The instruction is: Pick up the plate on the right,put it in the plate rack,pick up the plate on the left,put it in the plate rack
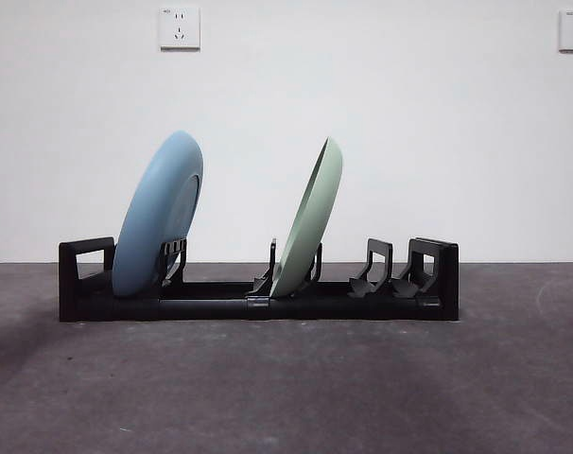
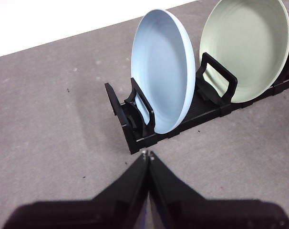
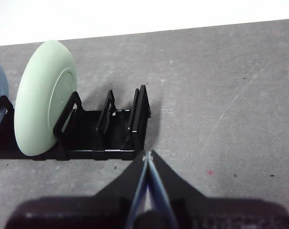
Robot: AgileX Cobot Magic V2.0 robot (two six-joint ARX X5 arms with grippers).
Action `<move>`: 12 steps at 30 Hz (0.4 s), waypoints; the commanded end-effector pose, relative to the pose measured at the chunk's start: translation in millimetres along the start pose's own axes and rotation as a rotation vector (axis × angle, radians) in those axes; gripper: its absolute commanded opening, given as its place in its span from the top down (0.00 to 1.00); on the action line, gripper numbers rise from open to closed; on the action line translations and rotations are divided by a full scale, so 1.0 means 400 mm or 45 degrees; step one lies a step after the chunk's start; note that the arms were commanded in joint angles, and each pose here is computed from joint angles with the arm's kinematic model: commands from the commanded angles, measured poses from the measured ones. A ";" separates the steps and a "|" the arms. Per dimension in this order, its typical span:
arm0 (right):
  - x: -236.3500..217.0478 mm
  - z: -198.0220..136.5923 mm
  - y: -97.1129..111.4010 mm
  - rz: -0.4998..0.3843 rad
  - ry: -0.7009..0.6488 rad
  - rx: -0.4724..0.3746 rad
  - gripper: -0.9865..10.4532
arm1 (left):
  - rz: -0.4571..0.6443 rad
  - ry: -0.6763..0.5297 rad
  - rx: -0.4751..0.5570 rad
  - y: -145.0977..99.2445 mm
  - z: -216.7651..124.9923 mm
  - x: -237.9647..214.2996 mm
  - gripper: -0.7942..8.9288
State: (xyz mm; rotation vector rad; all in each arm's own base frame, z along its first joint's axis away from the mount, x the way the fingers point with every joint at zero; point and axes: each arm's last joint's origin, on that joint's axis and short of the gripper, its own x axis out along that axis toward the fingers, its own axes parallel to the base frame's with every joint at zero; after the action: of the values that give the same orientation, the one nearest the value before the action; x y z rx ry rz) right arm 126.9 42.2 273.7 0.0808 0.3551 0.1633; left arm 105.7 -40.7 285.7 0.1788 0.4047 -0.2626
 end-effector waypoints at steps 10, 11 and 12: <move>0.002 -0.004 0.000 -0.004 0.000 0.013 0.91 | 0.245 -0.411 -0.041 0.035 -0.183 0.002 0.92; 0.002 -0.004 0.000 -0.004 0.000 0.013 0.91 | 0.268 -0.391 -0.058 0.036 -0.213 0.017 0.92; 0.002 -0.004 0.000 -0.004 0.000 0.013 0.91 | 0.286 -0.371 -0.066 0.037 -0.239 0.030 0.92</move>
State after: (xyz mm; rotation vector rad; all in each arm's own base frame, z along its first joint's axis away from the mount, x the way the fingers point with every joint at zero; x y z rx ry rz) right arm 126.9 42.2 273.7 0.0807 0.3554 0.1633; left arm 85.6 -8.1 196.5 0.1387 0.1124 -0.0561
